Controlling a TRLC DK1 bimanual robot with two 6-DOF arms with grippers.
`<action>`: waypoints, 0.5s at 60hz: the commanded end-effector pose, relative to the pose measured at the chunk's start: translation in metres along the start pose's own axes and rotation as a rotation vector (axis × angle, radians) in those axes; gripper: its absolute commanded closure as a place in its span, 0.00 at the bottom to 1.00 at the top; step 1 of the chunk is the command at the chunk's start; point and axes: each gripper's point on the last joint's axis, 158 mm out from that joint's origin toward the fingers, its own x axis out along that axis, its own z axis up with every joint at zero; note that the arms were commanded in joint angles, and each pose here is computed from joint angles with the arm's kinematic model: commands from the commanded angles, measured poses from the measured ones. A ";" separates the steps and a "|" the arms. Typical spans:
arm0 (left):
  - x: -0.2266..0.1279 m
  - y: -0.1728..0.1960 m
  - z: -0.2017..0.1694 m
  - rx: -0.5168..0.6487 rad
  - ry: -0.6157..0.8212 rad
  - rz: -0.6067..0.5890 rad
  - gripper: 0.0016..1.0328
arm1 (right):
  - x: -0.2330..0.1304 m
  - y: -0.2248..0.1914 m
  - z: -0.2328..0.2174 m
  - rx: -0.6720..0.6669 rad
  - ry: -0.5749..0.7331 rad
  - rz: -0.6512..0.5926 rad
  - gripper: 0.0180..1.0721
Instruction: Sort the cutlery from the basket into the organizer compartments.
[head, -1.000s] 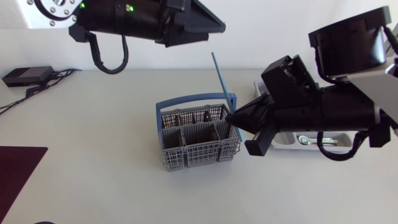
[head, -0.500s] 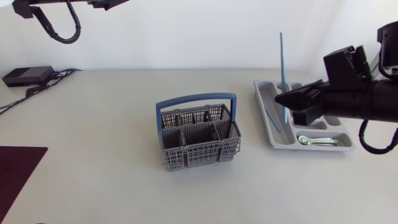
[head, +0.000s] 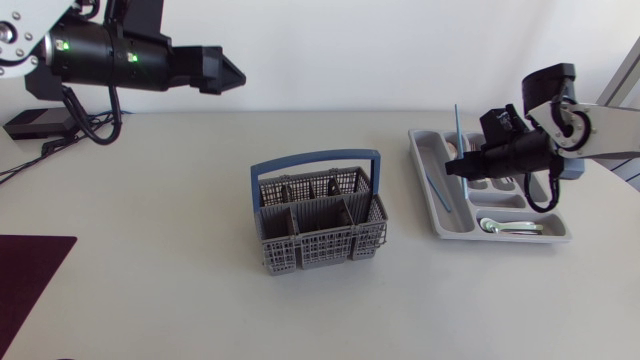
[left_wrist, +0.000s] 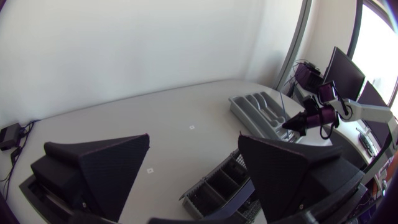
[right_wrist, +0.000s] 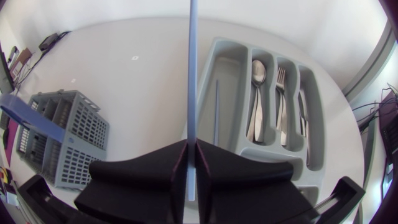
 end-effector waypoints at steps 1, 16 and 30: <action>-0.006 0.005 -0.015 0.043 0.024 0.028 0.04 | 0.024 -0.006 -0.001 0.050 0.037 -0.008 0.95; -0.001 0.020 -0.069 0.082 0.135 0.080 0.04 | 0.070 -0.018 -0.019 0.091 0.135 -0.029 0.95; 0.001 0.025 -0.103 0.085 0.200 0.085 0.04 | 0.093 -0.026 -0.036 0.112 0.204 -0.030 0.90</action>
